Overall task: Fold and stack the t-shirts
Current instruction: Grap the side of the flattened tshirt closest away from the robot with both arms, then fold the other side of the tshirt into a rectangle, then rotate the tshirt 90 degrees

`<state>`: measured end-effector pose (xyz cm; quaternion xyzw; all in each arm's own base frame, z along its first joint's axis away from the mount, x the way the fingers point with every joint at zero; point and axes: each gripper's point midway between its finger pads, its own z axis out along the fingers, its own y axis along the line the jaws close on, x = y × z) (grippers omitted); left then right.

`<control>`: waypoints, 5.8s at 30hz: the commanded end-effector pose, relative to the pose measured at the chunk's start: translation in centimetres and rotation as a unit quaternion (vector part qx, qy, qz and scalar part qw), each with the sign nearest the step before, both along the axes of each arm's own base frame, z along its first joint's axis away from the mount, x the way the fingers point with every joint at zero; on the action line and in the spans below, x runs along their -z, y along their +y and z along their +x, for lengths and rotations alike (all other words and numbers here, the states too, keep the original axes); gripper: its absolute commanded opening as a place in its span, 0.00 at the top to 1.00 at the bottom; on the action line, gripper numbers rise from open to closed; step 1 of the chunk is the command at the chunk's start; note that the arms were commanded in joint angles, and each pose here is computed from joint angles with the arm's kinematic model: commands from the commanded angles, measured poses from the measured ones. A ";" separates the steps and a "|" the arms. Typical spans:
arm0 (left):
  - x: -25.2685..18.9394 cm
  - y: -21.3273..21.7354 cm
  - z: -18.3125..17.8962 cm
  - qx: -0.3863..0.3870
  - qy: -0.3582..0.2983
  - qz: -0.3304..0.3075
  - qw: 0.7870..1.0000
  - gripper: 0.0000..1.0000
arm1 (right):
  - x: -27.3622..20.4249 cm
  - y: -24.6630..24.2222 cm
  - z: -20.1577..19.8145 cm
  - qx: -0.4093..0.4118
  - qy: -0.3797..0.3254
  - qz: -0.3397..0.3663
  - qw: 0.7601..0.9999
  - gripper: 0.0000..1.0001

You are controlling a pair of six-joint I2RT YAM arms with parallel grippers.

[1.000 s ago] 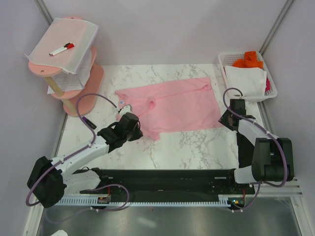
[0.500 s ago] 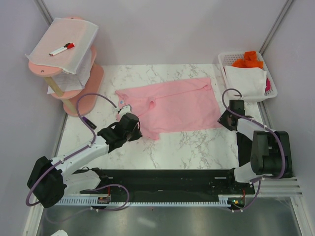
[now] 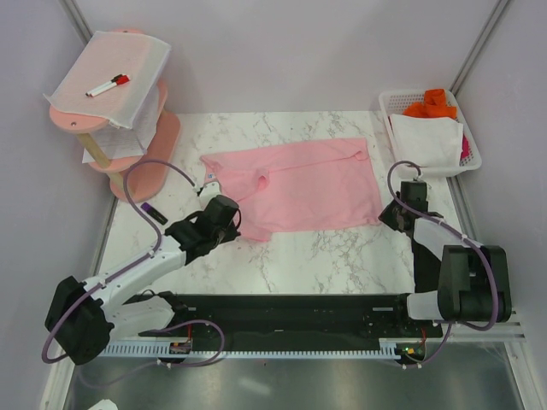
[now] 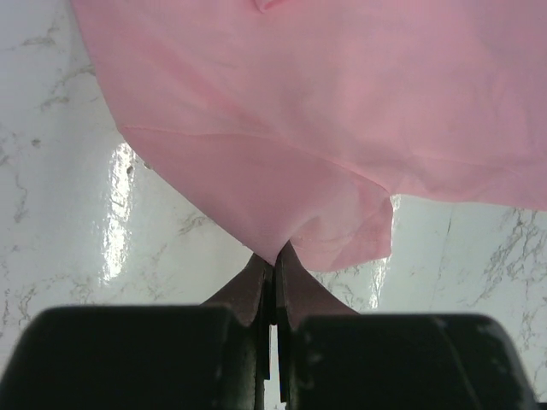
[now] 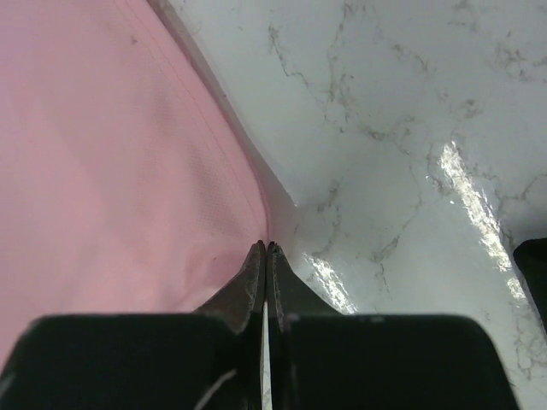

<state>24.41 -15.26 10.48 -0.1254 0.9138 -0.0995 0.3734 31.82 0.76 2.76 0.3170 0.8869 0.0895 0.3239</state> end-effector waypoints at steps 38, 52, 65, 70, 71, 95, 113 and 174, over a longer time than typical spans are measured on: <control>-3.0 4.9 22.3 -0.061 -0.025 0.085 0.994 0.98 | -4.8 2.3 24.0 -0.027 -0.125 0.061 0.990 0.90; -2.6 4.7 28.3 -0.058 -0.006 0.101 0.993 0.97 | -8.1 4.3 24.0 -0.081 -0.193 0.071 0.975 0.02; -4.6 5.5 27.4 -0.068 -0.003 0.105 0.992 0.00 | -10.5 7.4 24.2 -0.138 -0.227 0.045 0.963 0.02; -4.5 4.5 24.9 -0.045 -0.006 0.087 0.995 0.00 | -10.4 7.6 25.2 -0.135 -0.241 0.053 0.960 0.02; -4.4 4.0 24.4 -0.040 -0.006 0.083 0.996 0.00 | -9.7 7.5 25.7 -0.132 -0.233 0.054 0.962 0.02; 5.0 -0.7 19.7 0.031 0.091 0.096 0.991 0.98 | -4.6 14.8 30.2 -0.262 -0.087 -0.151 0.949 1.00; 9.6 1.3 19.7 0.016 0.165 0.155 0.974 0.98 | 1.0 11.9 24.5 -0.245 0.028 -0.192 0.950 1.00; 8.1 -16.2 6.4 0.264 0.160 -0.152 0.939 0.98 | -6.5 32.5 25.5 -0.444 -0.186 0.004 0.876 1.00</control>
